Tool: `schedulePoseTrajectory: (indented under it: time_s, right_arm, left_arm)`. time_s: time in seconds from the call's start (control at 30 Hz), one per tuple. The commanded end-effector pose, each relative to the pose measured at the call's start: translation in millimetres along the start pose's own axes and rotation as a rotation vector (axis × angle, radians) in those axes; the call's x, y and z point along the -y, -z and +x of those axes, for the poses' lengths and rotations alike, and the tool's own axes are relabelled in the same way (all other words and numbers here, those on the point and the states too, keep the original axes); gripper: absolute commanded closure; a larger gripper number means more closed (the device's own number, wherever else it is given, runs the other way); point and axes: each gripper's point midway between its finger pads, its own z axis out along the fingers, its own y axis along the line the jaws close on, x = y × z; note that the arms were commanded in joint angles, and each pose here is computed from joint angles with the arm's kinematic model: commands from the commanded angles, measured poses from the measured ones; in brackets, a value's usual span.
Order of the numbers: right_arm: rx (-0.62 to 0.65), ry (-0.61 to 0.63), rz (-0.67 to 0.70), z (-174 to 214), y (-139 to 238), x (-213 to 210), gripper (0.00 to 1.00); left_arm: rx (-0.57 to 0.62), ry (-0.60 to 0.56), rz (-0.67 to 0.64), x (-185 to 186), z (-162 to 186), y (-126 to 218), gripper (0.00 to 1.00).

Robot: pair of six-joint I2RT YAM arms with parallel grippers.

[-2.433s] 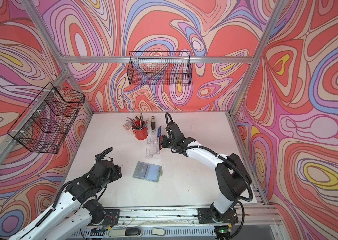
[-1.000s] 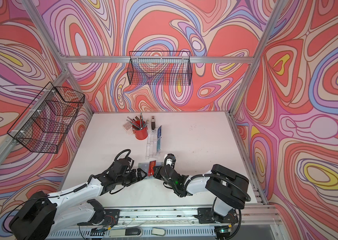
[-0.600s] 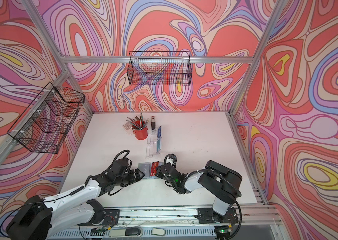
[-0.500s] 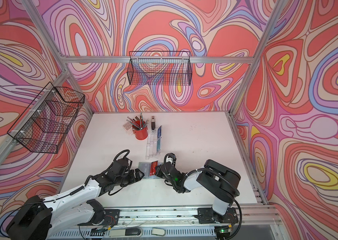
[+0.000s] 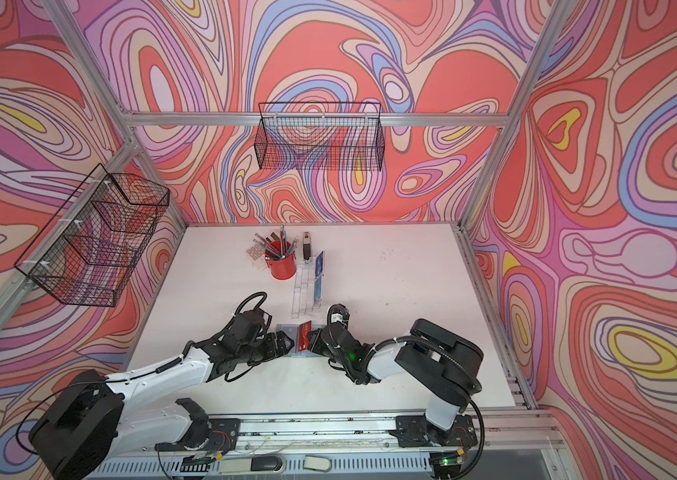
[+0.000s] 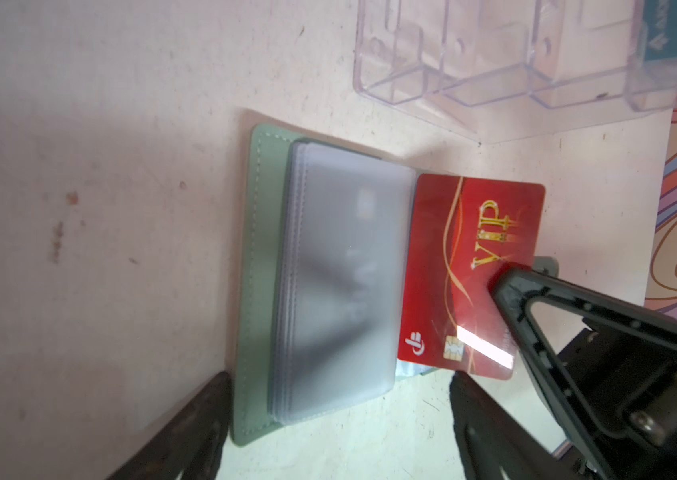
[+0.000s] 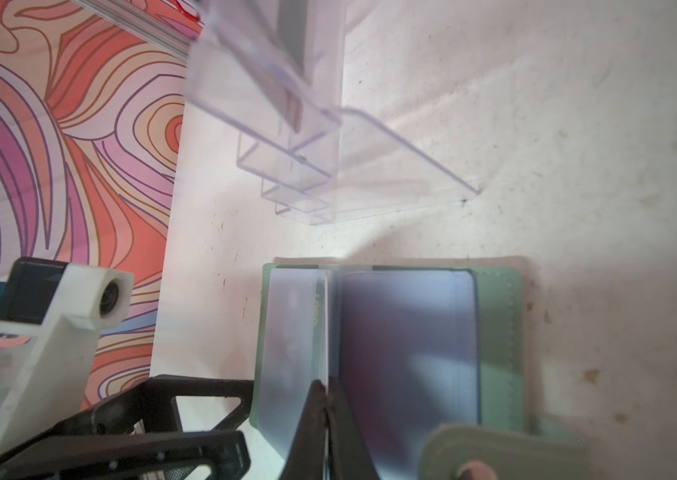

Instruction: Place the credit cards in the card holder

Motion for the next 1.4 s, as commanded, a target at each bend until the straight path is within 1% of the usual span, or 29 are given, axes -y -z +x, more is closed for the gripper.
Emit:
schedulePoseTrajectory:
  time_s: [0.0, 0.23, 0.4, 0.53, 0.83, 0.9, 1.37]
  right_arm:
    - [0.009, 0.004, -0.015, -4, 2, -5, 1.00]
    - [-0.004, 0.007, -0.032, -1, -2, -9, 1.00]
    - [0.001, 0.015, -0.059, -4, 3, -17, 1.00]
    - [0.018, 0.029, -0.053, -7, 6, -21, 1.00]
    - [-0.014, 0.013, -0.043, 4, -9, -12, 1.00]
    - [-0.025, 0.009, -0.016, 10, -15, 1, 1.00]
    - [-0.019, -0.010, 0.005, 12, -16, 11, 1.00]
  left_arm:
    - [-0.047, -0.001, -0.056, -15, 13, -4, 0.16]
    - [-0.043, -0.001, -0.056, -15, 13, -2, 0.16]
    - [-0.037, -0.003, -0.057, -14, 11, -1, 0.16]
    - [-0.033, -0.004, -0.054, -13, 10, 0, 0.16]
    - [-0.030, -0.003, -0.055, -14, 10, 1, 0.16]
    - [-0.028, -0.002, -0.054, -14, 10, 2, 0.16]
    - [-0.023, -0.006, -0.051, -13, 10, 4, 0.16]
